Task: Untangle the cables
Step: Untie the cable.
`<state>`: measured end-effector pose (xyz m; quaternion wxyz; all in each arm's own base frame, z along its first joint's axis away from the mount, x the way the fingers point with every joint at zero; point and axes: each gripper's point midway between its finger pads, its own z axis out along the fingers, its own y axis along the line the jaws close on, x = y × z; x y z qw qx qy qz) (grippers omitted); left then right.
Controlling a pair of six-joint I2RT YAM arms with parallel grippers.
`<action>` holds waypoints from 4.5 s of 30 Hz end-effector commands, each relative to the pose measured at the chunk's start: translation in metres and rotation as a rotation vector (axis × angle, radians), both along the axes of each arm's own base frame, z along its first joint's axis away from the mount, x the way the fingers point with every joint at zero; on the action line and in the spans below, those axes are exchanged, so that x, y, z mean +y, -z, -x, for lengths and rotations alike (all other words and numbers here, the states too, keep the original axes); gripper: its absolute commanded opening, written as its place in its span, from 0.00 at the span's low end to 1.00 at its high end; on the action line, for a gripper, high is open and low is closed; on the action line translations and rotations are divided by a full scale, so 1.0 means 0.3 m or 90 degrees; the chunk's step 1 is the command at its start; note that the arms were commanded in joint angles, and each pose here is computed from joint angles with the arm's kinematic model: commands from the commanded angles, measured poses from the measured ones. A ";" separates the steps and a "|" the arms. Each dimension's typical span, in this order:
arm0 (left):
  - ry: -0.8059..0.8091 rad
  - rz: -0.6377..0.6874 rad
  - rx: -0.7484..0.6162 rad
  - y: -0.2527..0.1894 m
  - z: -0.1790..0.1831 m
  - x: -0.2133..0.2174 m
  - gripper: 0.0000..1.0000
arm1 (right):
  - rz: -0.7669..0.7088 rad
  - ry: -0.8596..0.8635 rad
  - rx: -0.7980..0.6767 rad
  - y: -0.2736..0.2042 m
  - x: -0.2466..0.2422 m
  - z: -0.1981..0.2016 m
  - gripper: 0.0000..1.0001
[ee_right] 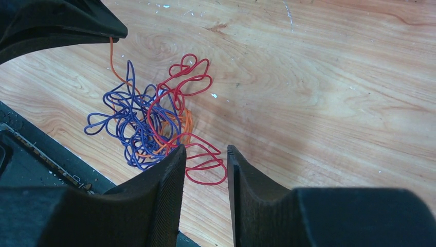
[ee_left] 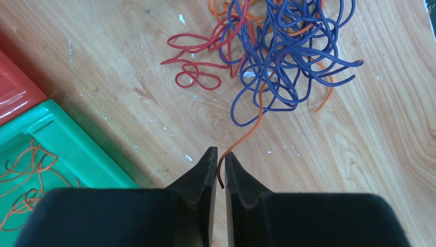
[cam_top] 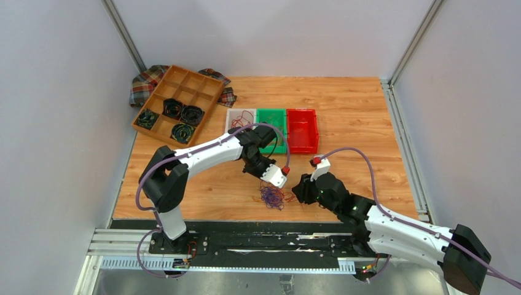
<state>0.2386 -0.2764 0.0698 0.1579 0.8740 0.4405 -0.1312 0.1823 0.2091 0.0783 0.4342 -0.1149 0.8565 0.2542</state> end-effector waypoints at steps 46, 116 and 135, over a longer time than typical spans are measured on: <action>-0.315 0.332 -0.026 -0.944 0.093 -0.039 0.00 | -0.137 -0.147 -0.286 -0.676 0.345 -0.203 0.54; -0.392 0.733 -0.293 -1.568 0.058 0.125 0.01 | 0.034 -0.161 -0.229 -0.339 0.272 -0.205 0.55; -0.402 0.753 -0.380 -1.688 0.056 0.203 0.00 | 0.050 -0.135 -0.187 -0.230 0.250 -0.212 0.01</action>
